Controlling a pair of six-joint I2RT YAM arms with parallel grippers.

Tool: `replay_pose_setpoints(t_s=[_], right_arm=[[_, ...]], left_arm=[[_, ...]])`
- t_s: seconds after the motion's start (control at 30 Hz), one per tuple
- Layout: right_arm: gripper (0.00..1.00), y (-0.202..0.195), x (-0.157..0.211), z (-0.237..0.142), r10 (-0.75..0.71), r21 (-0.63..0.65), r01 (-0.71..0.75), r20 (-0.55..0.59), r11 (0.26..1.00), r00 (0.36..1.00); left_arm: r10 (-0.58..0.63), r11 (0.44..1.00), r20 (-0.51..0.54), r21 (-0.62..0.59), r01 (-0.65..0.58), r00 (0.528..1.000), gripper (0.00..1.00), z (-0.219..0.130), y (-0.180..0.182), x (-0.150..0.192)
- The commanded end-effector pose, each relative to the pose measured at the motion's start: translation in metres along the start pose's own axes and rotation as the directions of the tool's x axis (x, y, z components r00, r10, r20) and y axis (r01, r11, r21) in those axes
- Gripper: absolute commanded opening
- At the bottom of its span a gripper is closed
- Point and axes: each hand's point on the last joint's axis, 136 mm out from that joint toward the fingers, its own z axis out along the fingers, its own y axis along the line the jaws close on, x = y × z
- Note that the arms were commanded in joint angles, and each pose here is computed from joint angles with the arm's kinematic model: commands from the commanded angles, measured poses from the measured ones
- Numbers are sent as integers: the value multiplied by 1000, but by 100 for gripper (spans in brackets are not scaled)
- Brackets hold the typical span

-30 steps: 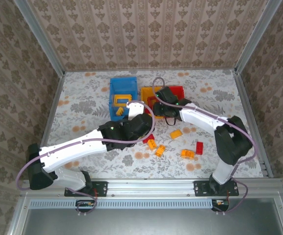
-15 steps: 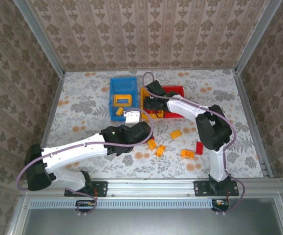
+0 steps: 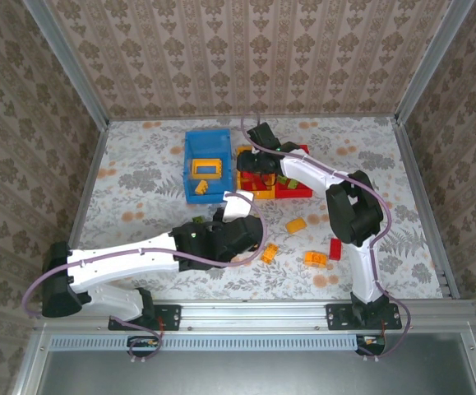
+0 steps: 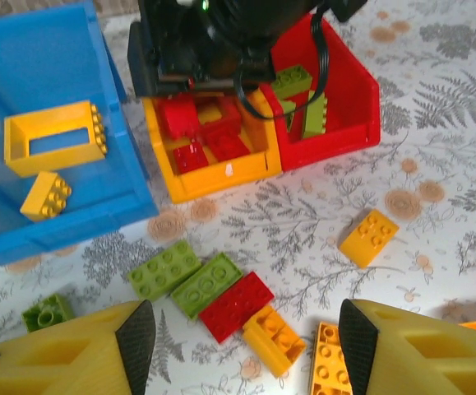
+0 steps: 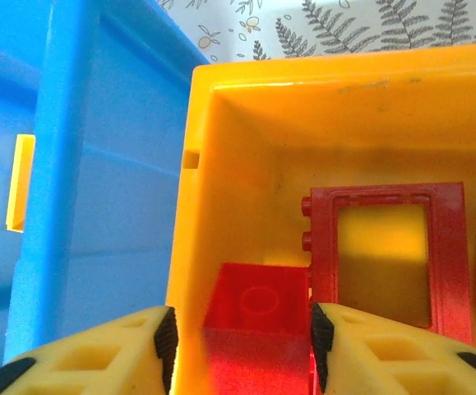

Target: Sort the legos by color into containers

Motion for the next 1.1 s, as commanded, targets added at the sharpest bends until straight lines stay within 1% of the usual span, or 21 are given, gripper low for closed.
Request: replay_pose_setpoints(t_s=[0.0,0.1,0.2,0.3,0.4,0.47,0.63,0.77,0.87,1.0,1.07], right_arm=[[57,9,-5,-21,-29,-22,29,3,999,1000],[64,12,-13,-49,-55,-25,56,55,998,997],[65,8,-12,-79,-70,-7,70,78,998,995],[65,-3,1,-113,-61,1,61,109,998,992],[66,-22,29,-142,-52,14,51,116,999,992],[69,-40,56,-158,-37,27,35,101,999,994],[69,-70,120,-192,32,0,-32,58,999,998],[70,-92,164,-212,84,7,-84,21,996,996],[69,-101,178,-226,107,7,-107,28,994,994],[68,-106,185,-234,117,9,-117,30,993,993],[66,-105,185,-233,118,8,-118,24,993,993]], left_arm=[[20,1000,69,-8,-20,997,65,-5,-3,-23],[37,999,14,8,-37,999,68,5,-12,-12],[63,997,-69,55,-59,996,72,18,-25,6],[95,993,-205,91,-78,974,74,34,-35,37],[113,991,-335,109,-80,936,76,47,-41,69],[115,989,-411,128,-68,904,78,54,-46,90],[145,986,-552,152,-72,821,79,72,-57,133],[150,986,-623,151,-70,768,80,88,-61,157],[146,987,-651,148,-65,744,79,100,-62,171],[145,987,-675,145,-63,724,73,109,-62,181],[154,986,-678,157,-62,719,66,113,-65,184]])
